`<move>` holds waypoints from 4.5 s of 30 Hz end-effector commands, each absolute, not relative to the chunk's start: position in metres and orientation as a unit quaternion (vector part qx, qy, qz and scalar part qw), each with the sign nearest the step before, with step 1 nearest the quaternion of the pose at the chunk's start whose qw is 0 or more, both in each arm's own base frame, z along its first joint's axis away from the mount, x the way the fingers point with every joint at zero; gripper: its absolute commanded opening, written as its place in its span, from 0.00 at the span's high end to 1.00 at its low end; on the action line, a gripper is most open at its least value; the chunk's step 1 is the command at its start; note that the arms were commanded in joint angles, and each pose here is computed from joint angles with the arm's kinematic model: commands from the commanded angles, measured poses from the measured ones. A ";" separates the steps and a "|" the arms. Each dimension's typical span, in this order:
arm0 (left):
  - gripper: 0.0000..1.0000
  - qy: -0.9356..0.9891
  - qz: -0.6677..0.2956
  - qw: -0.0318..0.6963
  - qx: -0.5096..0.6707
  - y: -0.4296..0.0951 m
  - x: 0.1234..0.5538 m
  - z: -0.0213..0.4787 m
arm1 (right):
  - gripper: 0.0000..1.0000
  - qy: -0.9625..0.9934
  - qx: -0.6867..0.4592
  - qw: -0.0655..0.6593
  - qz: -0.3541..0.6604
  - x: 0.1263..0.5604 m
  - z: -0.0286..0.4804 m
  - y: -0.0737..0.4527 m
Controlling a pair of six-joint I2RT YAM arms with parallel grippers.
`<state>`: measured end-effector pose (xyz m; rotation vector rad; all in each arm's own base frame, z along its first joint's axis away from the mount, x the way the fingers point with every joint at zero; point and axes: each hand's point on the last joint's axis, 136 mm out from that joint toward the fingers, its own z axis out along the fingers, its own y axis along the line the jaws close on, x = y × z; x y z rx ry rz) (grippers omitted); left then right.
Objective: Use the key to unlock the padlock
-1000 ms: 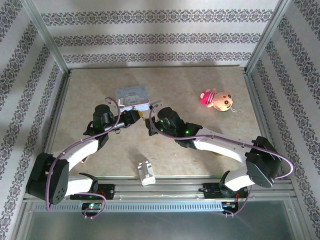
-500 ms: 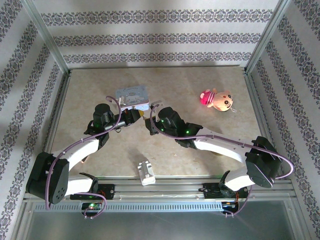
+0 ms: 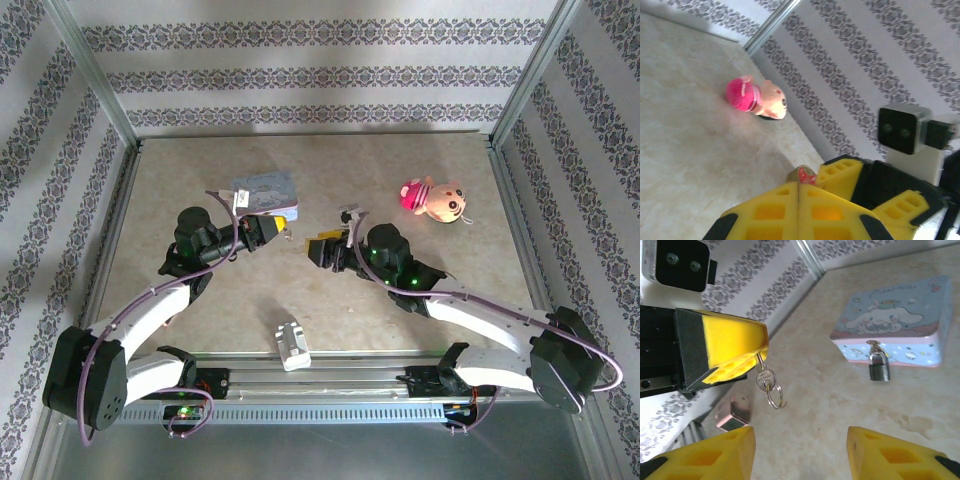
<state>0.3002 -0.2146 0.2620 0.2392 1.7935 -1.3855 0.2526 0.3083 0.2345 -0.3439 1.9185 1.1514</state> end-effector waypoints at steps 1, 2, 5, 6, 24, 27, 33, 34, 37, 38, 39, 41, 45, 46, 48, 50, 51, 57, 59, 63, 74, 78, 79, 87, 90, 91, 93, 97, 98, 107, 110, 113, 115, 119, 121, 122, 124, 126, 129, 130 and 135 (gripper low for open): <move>1.00 0.653 -0.605 0.433 0.140 -0.224 0.284 0.297 | 0.47 0.696 -0.164 0.424 0.556 0.234 0.274 0.321; 1.00 0.646 -0.614 0.431 0.142 -0.225 0.282 0.300 | 0.46 0.690 -0.168 0.423 0.563 0.232 0.277 0.323; 1.00 0.635 -0.631 0.424 0.141 -0.226 0.280 0.305 | 0.46 0.677 -0.179 0.418 0.580 0.233 0.284 0.332; 1.00 0.634 -0.632 0.423 0.140 -0.227 0.280 0.305 | 0.46 0.674 -0.181 0.416 0.583 0.234 0.286 0.334; 1.00 0.639 -0.622 0.431 0.139 -0.222 0.273 0.309 | 0.60 0.645 -0.179 0.408 0.620 0.260 0.299 0.355; 1.00 0.642 -0.621 0.430 0.133 -0.222 0.275 0.307 | 0.63 0.646 -0.177 0.405 0.622 0.259 0.296 0.354; 1.00 0.643 -0.620 0.433 0.123 -0.221 0.279 0.305 | 0.68 0.651 -0.169 0.404 0.620 0.257 0.291 0.349; 1.00 0.643 -0.620 0.433 0.121 -0.221 0.280 0.304 | 0.68 0.653 -0.167 0.403 0.619 0.257 0.289 0.349; 1.00 0.641 -0.622 0.433 0.116 -0.220 0.282 0.304 | 0.68 0.658 -0.162 0.397 0.619 0.257 0.284 0.348; 1.00 0.640 -0.624 0.433 0.115 -0.221 0.283 0.304 | 0.68 0.659 -0.161 0.394 0.620 0.257 0.282 0.348; 1.00 0.639 -0.625 0.433 0.116 -0.221 0.283 0.305 | 0.68 0.660 -0.161 0.393 0.620 0.256 0.281 0.349; 1.00 0.638 -0.627 0.432 0.114 -0.221 0.284 0.305 | 0.69 0.660 -0.161 0.391 0.621 0.255 0.280 0.349; 1.00 0.638 -0.628 0.431 0.111 -0.221 0.285 0.303 | 0.77 0.658 -0.163 0.391 0.623 0.254 0.282 0.348; 1.00 0.639 -0.628 0.429 0.110 -0.222 0.285 0.302 | 0.80 0.658 -0.162 0.392 0.622 0.254 0.282 0.348; 1.00 0.640 -0.628 0.430 0.108 -0.221 0.286 0.302 | 0.84 0.657 -0.162 0.393 0.622 0.254 0.283 0.348; 1.00 0.641 -0.627 0.431 0.105 -0.220 0.287 0.301 | 0.88 0.657 -0.162 0.393 0.623 0.254 0.283 0.348; 1.00 0.641 -0.626 0.432 0.103 -0.220 0.287 0.300 | 0.89 0.658 -0.162 0.392 0.622 0.254 0.282 0.348; 1.00 0.647 -0.619 0.436 0.089 -0.218 0.291 0.299 | 0.99 0.663 -0.156 0.391 0.619 0.254 0.278 0.345; 1.00 0.653 -0.614 0.437 0.078 -0.216 0.294 0.297 | 1.00 0.665 -0.152 0.392 0.617 0.254 0.276 0.344; 0.75 0.675 -0.589 0.442 0.048 -0.209 0.302 0.291 | 1.00 0.677 -0.138 0.396 0.605 0.258 0.270 0.340; 0.01 0.757 -0.427 0.493 -0.039 -0.161 0.316 0.268 | 1.00 0.749 -0.068 0.389 0.533 0.278 0.227 0.321; 0.00 0.789 -0.378 0.478 -0.075 -0.148 0.324 0.248 | 1.00 0.771 -0.043 0.381 0.508 0.284 0.211 0.315; 0.01 0.799 -0.365 0.471 -0.083 -0.145 0.327 0.241 | 1.00 0.778 -0.036 0.377 0.502 0.286 0.206 0.313; 0.00 0.885 -0.239 0.392 -0.082 -0.142 0.344 0.180 | 1.00 0.827 0.022 0.344 0.444 0.293 0.162 0.300; 0.03 0.907 -0.195 0.366 -0.072 -0.145 0.351 0.158 | 1.00 0.839 0.039 0.330 0.431 0.294 0.147 0.296; 0.05 0.914 -0.179 0.358 -0.068 -0.146 0.354 0.150 | 1.00 0.842 0.042 0.327 0.428 0.293 0.143 0.295; 0.06 0.924 -0.156 0.342 -0.063 -0.148 0.360 0.135 | 1.00 0.845 0.048 0.321 0.424 0.294 0.137 0.294; 0.11 0.940 -0.125 0.311 -0.063 -0.152 0.372 0.103 | 1.00 0.850 0.053 0.312 0.421 0.293 0.130 0.295; 0.12 0.942 -0.118 0.308 -0.063 -0.153 0.376 0.098 | 1.00 0.851 0.054 0.310 0.420 0.293 0.129 0.295; 0.29 0.951 -0.044 0.300 -0.060 -0.149 0.403 0.057 | 1.00 0.856 0.056 0.303 0.416 0.292 0.121 0.295; 0.33 0.951 -0.024 0.300 -0.064 -0.145 0.409 0.047 | 1.00 0.854 0.056 0.304 0.418 0.293 0.123 0.296; 0.36 0.950 -0.019 0.303 -0.067 -0.145 0.413 0.042 | 1.00 0.853 0.054 0.305 0.420 0.293 0.126 0.296; 0.36 0.948 -0.017 0.308 -0.071 -0.144 0.416 0.041 | 1.00 0.852 0.051 0.307 0.421 0.294 0.128 0.297; 0.36 0.945 -0.011 0.317 -0.078 -0.143 0.422 0.038 | 1.00 0.852 0.050 0.308 0.420 0.294 0.128 0.297; 0.35 0.944 -0.012 0.320 -0.080 -0.144 0.424 0.038 | 1.00 0.853 0.050 0.306 0.420 0.294 0.128 0.297; 0.34 0.944 -0.014 0.321 -0.081 -0.146 0.424 0.038 | 1.00 0.853 0.051 0.305 0.421 0.294 0.127 0.297; 0.33 0.942 -0.018 0.325 -0.081 -0.149 0.427 0.039 | 1.00 0.852 0.049 0.305 0.423 0.293 0.128 0.298; 0.32 0.941 -0.019 0.328 -0.081 -0.151 0.429 0.040 | 1.00 0.852 0.049 0.305 0.423 0.293 0.128 0.298; 0.25 0.939 -0.020 0.332 -0.082 -0.154 0.432 0.041 | 1.00 0.851 0.049 0.306 0.423 0.293 0.129 0.297; 0.24 0.939 -0.019 0.334 -0.084 -0.155 0.433 0.041 | 1.00 0.851 0.049 0.307 0.423 0.293 0.129 0.297; 0.24 0.935 -0.008 0.342 -0.093 -0.153 0.437 0.041 | 1.00 0.849 0.047 0.308 0.426 0.292 0.132 0.297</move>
